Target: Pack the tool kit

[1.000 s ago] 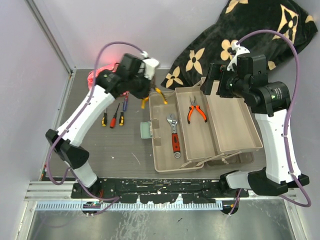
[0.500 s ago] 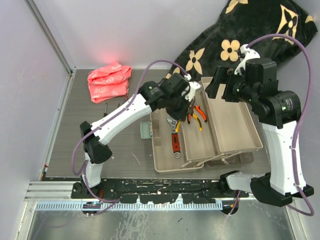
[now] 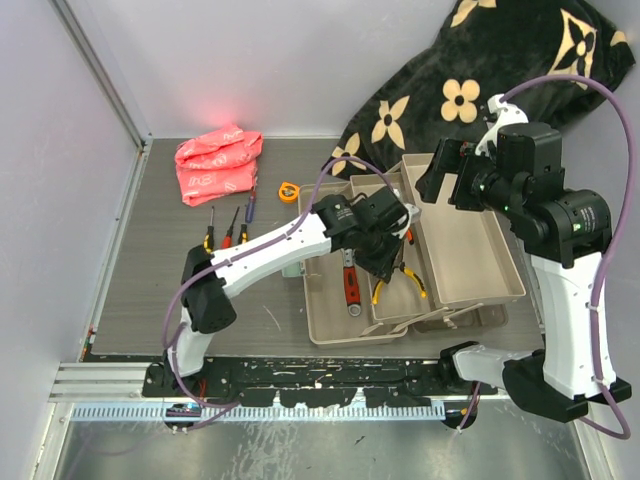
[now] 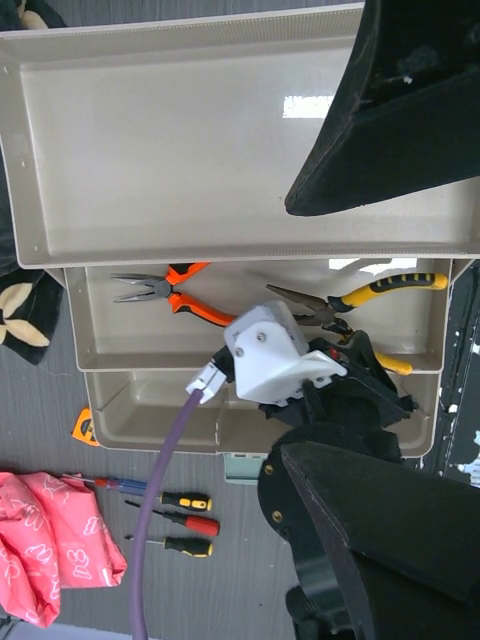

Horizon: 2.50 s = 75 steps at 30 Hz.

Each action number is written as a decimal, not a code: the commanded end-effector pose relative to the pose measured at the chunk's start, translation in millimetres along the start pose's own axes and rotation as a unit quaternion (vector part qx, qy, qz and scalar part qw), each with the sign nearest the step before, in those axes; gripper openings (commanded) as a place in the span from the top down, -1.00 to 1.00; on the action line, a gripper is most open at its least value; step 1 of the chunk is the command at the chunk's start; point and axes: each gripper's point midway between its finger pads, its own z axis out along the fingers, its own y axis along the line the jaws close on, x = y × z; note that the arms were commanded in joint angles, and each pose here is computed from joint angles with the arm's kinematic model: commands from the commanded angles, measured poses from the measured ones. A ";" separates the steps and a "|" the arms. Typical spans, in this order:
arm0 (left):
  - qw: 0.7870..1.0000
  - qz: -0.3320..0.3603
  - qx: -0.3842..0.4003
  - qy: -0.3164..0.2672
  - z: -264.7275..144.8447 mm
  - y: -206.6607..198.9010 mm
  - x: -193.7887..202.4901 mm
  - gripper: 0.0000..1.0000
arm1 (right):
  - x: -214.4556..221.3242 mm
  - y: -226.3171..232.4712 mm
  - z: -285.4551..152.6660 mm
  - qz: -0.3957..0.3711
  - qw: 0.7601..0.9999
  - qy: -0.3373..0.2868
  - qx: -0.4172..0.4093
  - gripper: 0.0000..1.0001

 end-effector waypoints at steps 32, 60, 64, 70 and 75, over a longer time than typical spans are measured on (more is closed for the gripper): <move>0.940 -0.012 -0.237 -0.246 -160.2 164.6 -110.8 -0.12 | -10.0 1.8 9.8 -0.012 1.000 -0.023 -0.005 -1.00; 0.926 -0.259 -0.269 0.054 -134.6 475.4 110.4 -0.05 | -3.6 13.0 39.1 -0.010 0.999 0.001 -0.031 -1.00; 0.921 -0.270 -0.274 0.067 -118.0 479.0 129.6 -0.03 | -3.1 10.8 36.7 -0.010 1.000 0.001 -0.025 -1.00; 0.917 -0.275 -0.284 0.051 -105.3 491.0 129.9 -0.02 | -4.2 11.0 35.1 -0.013 1.000 0.004 -0.024 -1.00; 0.915 -0.277 -0.288 0.050 -96.1 500.0 131.4 0.02 | -6.6 11.7 35.0 -0.017 1.000 0.005 -0.024 -1.00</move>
